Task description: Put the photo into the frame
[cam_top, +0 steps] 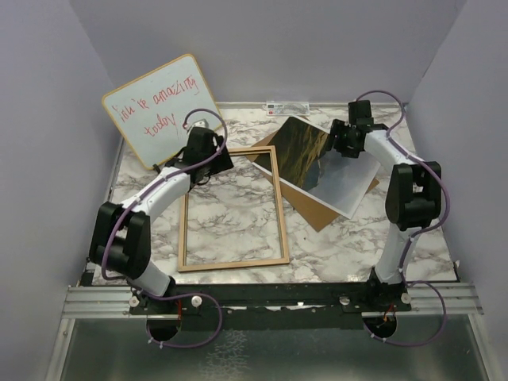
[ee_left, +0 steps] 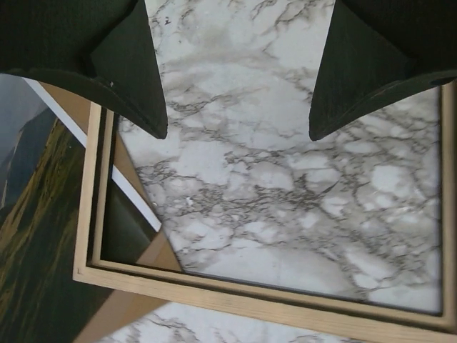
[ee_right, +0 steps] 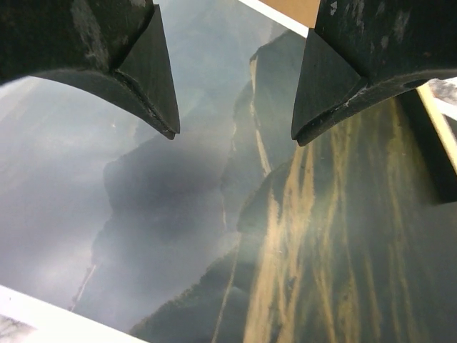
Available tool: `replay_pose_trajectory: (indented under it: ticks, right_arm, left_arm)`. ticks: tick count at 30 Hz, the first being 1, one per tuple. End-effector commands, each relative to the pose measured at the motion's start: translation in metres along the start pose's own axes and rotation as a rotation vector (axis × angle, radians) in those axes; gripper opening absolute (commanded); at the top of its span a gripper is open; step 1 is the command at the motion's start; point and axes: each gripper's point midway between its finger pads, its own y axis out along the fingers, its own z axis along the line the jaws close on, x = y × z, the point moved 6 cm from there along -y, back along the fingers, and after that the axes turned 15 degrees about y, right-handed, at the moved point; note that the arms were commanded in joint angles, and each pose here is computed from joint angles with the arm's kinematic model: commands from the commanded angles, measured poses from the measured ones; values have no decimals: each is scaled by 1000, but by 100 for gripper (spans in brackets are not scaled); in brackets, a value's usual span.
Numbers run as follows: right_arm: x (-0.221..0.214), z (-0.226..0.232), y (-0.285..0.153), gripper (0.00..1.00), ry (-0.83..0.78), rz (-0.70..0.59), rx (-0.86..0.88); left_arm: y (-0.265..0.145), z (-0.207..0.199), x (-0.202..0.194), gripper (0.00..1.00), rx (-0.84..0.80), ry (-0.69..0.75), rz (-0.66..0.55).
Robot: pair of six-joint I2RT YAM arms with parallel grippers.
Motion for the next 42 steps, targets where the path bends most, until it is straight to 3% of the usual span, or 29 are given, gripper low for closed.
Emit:
replay_pose_trajectory:
  ticks: [1,7,17,33,42]
  right_arm:
    - [-14,-24,10,69,-47,62,-161]
    - [-37,-42,11,69,-27,120,-222]
    - [-80,-82,0,67,7,192,-382]
    - [-105,-108,-8,64,51,209,-504]
    - [-105,-132,-18,63,111,162,-590]
  left_arm:
    - [28,-17,-7,81,-6,52,47]
    - [48,-2,-46,75,75,54,180]
    - [39,36,-78,74,286,90,285]
    - [28,94,-77,74,459,45,347]
    - [24,92,-63,73,444,56,329]
